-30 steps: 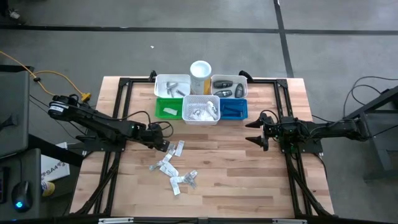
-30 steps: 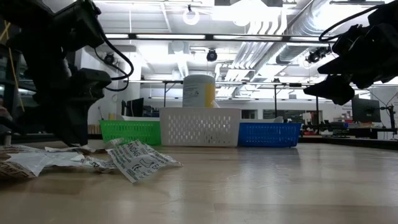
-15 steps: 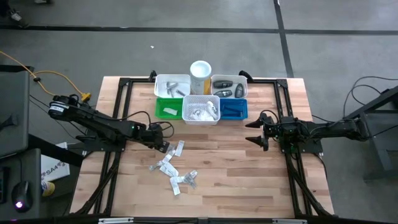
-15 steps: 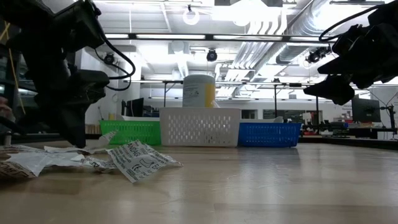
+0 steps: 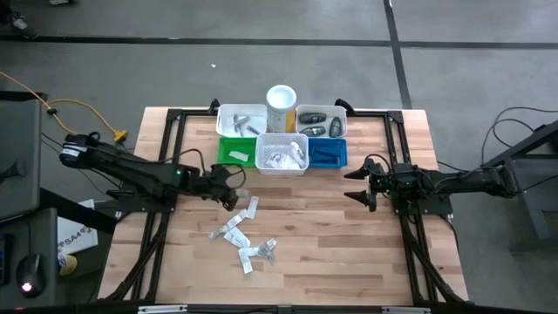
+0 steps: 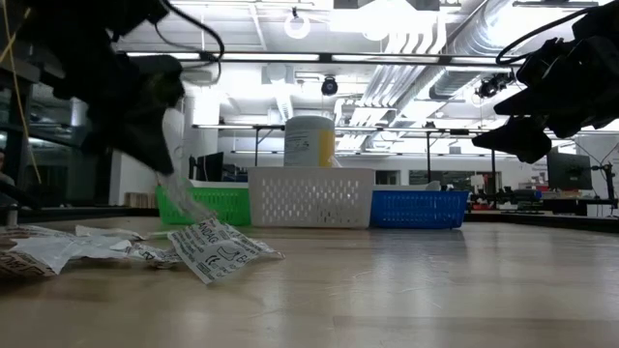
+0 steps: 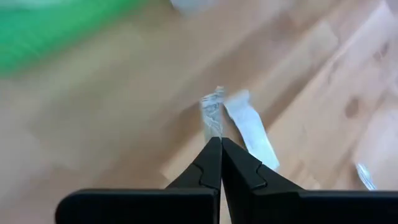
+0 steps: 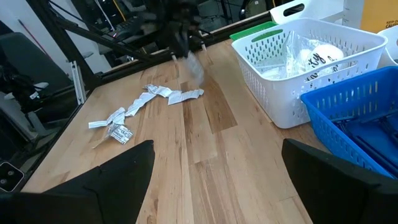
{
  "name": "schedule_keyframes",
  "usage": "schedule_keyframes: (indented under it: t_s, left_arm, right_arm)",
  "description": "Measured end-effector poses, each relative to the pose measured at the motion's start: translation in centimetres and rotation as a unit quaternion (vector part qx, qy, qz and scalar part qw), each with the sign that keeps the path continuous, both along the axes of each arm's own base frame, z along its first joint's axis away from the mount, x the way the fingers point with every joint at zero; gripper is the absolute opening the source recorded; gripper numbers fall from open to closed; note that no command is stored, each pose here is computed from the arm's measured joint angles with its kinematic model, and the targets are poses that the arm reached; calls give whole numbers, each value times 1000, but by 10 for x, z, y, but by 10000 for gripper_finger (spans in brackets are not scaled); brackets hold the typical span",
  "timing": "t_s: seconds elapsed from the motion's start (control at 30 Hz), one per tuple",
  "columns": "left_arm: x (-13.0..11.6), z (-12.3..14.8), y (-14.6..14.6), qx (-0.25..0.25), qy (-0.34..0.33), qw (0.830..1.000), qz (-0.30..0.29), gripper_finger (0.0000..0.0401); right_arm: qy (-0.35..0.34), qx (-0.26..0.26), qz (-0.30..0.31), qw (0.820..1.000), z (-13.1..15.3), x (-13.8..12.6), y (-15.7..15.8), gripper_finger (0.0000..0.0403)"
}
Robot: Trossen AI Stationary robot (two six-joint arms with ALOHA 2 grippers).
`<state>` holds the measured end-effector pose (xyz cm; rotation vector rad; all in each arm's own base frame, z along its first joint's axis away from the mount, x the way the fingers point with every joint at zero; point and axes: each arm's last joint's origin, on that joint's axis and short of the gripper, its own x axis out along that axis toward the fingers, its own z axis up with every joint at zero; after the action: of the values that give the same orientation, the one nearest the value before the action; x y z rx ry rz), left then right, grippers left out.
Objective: Pick & Place Travel size toiletries
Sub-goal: Put the white bandage into the green bin
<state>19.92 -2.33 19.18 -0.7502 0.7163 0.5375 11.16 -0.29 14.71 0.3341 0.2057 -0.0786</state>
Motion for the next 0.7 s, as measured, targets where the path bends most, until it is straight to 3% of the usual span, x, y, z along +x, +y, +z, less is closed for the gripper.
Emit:
schedule_keyframes:
  t_s: [0.23, 0.37, 0.53, 0.7]
  left_arm:
    - [-15, 34, 10, 144, -26, 989, 37, 0]
    - [-19, 39, 26, 189, -19, 979, 67, 0]
    - [-18, 38, 52, 196, 3, 976, 96, 0]
    - [-2, 30, 69, 187, 4, 980, 72, 0]
  right_arm:
    - [0, 0, 0, 1000, 0, 0, 0, 346]
    - [0, 0, 0, 1000, 0, 0, 0, 346]
    - [0, 0, 0, 1000, 0, 0, 0, 346]
    - [0, 0, 0, 1000, 0, 0, 0, 346]
